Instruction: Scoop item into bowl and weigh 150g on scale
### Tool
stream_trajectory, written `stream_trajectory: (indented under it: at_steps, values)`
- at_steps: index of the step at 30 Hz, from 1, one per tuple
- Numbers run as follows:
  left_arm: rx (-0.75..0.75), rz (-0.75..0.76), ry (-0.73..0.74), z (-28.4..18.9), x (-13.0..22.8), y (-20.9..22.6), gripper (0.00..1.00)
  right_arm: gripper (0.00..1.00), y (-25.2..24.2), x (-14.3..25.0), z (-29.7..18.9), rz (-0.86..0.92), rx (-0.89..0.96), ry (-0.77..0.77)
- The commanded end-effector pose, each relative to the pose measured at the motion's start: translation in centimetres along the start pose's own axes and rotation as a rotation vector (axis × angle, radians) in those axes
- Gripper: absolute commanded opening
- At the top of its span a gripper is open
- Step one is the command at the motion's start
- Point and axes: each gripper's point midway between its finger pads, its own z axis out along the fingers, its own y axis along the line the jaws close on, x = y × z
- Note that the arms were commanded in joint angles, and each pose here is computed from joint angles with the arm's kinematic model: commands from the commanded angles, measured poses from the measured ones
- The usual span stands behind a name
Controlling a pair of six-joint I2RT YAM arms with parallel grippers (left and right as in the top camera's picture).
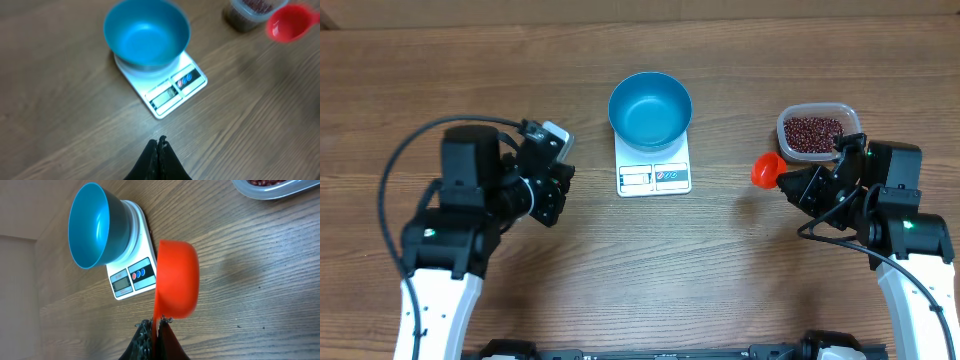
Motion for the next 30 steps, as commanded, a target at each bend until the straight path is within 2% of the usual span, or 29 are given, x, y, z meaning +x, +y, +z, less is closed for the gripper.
stream_trajectory:
  at_steps: [1, 14, 18, 23, 27, 30]
  values:
    - [0.007, -0.005, 0.023, 1.6, 1.6, 0.4, 0.04, 0.04, 0.7, -0.6, -0.6, -0.023, -0.015, -0.025]
    - [0.031, 0.009, 0.089, 5.2, 2.5, 1.8, 0.04, 0.04, 0.6, -0.6, -0.6, -0.023, -0.012, -0.028]
    - [0.114, 0.124, 0.054, 5.7, 1.8, 0.4, 0.04, 0.04, 0.6, -0.7, -0.6, -0.023, -0.01, -0.029]
    - [0.134, 0.164, 0.061, 6.1, 1.8, -0.7, 0.04, 0.04, 0.6, -0.7, -0.6, -0.025, -0.01, -0.032]
    - [0.063, 0.06, 0.12, 6.4, 2.6, -0.4, 0.04, 0.04, 0.6, -0.7, -0.6, -0.024, -0.01, -0.031]
    - [0.082, 0.008, 0.14, 6.3, 2.9, -1.7, 0.04, 0.04, 0.6, -0.7, -0.6, -0.023, -0.009, -0.029]
